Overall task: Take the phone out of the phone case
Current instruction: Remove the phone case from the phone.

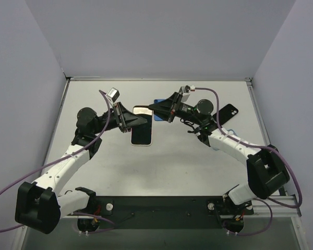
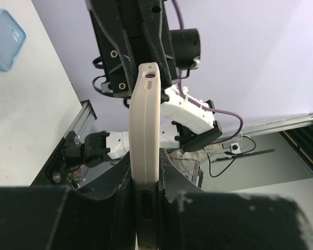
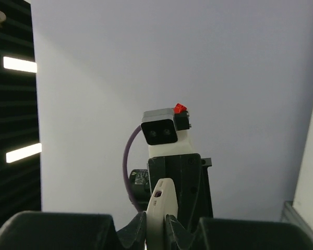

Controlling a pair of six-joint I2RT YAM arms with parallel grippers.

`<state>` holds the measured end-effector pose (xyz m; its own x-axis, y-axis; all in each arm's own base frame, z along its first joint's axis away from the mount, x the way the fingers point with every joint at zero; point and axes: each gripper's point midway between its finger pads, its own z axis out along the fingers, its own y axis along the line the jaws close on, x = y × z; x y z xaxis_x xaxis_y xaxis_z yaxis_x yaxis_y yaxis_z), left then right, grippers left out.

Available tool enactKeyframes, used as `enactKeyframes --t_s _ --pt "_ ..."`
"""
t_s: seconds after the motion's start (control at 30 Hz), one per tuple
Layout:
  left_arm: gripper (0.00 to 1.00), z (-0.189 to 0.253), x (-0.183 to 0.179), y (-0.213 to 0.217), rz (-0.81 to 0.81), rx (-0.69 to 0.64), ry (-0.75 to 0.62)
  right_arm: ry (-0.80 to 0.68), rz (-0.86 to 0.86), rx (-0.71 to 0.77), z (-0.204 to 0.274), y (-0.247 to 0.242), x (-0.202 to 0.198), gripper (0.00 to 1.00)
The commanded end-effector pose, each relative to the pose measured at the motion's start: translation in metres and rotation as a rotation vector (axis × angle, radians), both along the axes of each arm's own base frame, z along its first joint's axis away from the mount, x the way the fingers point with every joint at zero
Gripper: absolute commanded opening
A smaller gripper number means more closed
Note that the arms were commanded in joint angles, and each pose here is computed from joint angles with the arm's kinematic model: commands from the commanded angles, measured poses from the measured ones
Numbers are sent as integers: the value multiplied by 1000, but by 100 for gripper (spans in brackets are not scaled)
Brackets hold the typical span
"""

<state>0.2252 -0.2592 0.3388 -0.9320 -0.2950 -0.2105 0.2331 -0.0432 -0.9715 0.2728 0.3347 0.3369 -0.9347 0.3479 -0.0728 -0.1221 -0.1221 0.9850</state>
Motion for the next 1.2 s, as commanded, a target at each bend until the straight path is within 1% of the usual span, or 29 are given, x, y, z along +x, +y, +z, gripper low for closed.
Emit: enactKeyframes --t_s 0.0,0.13,0.17,0.2,0.23,0.27,0.33,0.5,0.53,0.6,0.63,0.67,0.73,0.83,1.03,1.17 --pt "0 45 -18 4 -13 -73 -232 74 58 346 63 -15 0 0" --pt "0 67 -26 6 -23 -107 -316 119 69 383 62 -11 5 0" --pt "0 78 -30 8 -28 -128 -364 140 69 390 58 -8 7 0" --pt "0 83 -33 9 -32 -136 -379 154 78 435 63 -12 7 0" --pt "0 88 -36 10 -37 -145 -407 182 81 455 58 -9 10 0" --pt "0 97 -40 11 -37 -154 -441 170 84 510 67 -13 9 0" --pt "0 106 -44 13 -38 -168 -487 222 96 529 63 -8 11 0" --pt "0 131 -58 17 -51 -217 -609 226 109 566 75 -2 12 0" --pt "0 138 -63 19 -54 -236 -658 236 114 574 76 0 12 0" --pt "0 146 -69 21 -64 -258 -702 234 121 593 84 0 13 0" --pt "0 152 -76 23 -71 -282 -764 240 120 605 86 1 15 0" --pt "0 155 -78 24 -73 -293 -777 243 128 610 88 4 13 0" --pt "0 169 -88 27 -75 -322 -855 238 135 630 96 6 14 0" --pt "0 184 -96 30 -70 -348 -932 241 152 645 102 11 13 0" --pt "0 210 -107 34 -62 -392 -1020 235 179 650 106 22 5 0" --pt "0 216 -111 35 -62 -400 -1048 249 176 645 101 25 6 0"
